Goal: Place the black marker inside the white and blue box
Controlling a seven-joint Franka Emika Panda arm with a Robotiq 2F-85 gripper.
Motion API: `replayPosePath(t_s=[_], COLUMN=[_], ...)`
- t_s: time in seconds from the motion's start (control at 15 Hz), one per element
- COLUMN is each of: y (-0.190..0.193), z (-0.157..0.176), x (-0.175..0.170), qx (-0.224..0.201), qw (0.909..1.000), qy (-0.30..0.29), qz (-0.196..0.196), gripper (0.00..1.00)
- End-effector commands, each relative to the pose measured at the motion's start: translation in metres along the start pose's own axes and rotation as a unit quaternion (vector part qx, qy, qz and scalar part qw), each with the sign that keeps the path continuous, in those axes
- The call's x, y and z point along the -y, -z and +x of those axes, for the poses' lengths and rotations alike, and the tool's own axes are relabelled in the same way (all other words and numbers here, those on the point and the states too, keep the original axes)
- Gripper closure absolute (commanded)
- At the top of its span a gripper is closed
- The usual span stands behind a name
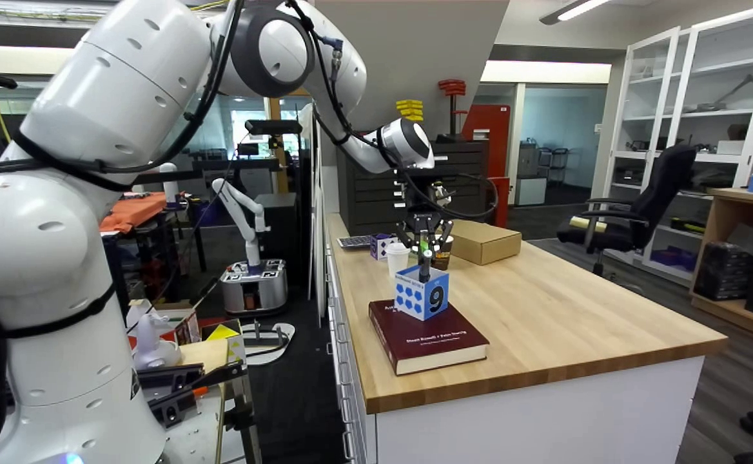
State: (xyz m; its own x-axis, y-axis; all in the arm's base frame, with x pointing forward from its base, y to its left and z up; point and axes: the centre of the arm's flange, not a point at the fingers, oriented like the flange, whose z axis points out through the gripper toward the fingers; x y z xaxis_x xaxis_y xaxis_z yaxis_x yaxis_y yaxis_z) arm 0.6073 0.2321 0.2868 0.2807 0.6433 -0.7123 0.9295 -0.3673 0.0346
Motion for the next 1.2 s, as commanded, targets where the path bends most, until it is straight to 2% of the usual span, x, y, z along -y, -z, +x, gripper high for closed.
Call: replayPosePath(t_s=[0.0,0.2,0.47,0.67,0.93,1.0,1.13], y=[0.005,0.011,0.013,0.003,-0.01,0.003,-0.003], z=[0.009,-0.004,-0.033,-0.048,-0.062,-0.041,-0.047], x=[-0.014,-0.014,-0.015,-0.02,-0.025,-0.042,-0.045], qx=[0.013,-0.011,-0.079,-0.127,-0.2,-0.168,-0.184], qw=[0.9998,0.9999,0.9962,0.9887,0.9697,0.9786,0.9737], qy=[0.014,0.004,-0.021,-0.039,-0.079,-0.054,-0.065], qz=[-0.005,-0.001,0.03,0.07,0.117,0.106,0.118], gripper=[0.46,0.26,0.02,0.0,0.0,0.0,0.0])
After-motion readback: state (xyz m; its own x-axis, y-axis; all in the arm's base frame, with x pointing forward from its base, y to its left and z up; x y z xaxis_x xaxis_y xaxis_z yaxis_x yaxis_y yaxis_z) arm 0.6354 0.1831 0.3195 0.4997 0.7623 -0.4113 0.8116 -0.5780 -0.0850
